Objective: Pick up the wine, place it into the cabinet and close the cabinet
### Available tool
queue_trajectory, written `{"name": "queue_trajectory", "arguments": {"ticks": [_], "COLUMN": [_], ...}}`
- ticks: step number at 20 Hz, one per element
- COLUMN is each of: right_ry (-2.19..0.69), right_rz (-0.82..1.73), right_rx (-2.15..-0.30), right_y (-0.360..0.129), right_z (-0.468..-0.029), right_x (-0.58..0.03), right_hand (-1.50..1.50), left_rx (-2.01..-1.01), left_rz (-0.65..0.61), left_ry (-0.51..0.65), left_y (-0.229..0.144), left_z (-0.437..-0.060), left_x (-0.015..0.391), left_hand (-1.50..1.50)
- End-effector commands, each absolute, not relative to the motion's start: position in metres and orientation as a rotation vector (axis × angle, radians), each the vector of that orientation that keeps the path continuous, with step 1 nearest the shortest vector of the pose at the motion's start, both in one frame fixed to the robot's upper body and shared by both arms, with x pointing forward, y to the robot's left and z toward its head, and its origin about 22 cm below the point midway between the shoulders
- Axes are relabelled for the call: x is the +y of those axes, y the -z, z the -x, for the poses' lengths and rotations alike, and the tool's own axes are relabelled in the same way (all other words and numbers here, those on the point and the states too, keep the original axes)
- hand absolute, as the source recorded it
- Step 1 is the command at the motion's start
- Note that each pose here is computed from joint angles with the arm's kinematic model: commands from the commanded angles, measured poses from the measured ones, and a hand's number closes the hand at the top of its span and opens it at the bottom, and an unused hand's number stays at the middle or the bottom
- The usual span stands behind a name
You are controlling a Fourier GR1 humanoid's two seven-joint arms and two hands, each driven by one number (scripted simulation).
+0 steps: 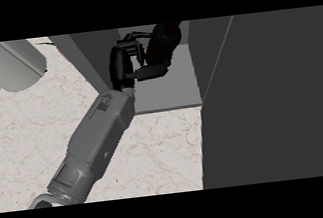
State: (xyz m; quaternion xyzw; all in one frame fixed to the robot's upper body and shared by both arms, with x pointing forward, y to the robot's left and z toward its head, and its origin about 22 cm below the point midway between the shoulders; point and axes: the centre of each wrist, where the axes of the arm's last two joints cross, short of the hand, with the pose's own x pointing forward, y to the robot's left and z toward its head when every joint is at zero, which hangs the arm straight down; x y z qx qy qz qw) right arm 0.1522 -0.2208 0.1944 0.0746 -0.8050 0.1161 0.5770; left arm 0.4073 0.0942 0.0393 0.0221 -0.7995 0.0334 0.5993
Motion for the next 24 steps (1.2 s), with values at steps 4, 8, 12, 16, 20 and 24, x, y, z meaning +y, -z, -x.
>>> {"name": "queue_trajectory", "arguments": {"ticks": [4,8,12,16,20,24], "right_ry": [-0.265,-0.302,-0.281,-0.296,-0.292,-0.279], "right_rz": [-0.257,-0.247,-0.268,-0.274,-0.274,-0.284], "right_rx": [-1.940,-1.913,-1.926,-1.921,-1.924,-1.924], "right_y": [-0.205,-0.208,-0.204,-0.206,-0.198,-0.200], "right_z": [-0.144,-0.139,-0.143,-0.142,-0.157,-0.139], "right_x": [-0.220,-0.225,-0.221,-0.222,-0.222,-0.213], "right_hand": [-1.50,-1.50,-1.50,-1.50,-1.50,-1.50], "left_rx": [-1.937,-1.930,-1.937,-1.874,-1.840,-1.821], "left_rz": [-0.169,-0.187,-0.187,-0.130,-0.096,-0.057], "left_ry": [-0.064,-0.082,-0.097,-0.192,-0.276,-0.269], "left_y": [-0.036,-0.057,-0.050,-0.045,-0.044,-0.029], "left_z": [-0.418,-0.430,-0.433,-0.434,-0.434,-0.429], "left_x": [0.095,0.086,0.092,0.102,0.099,0.106], "left_hand": [1.50,1.50,1.50,1.50,1.50,1.50]}}
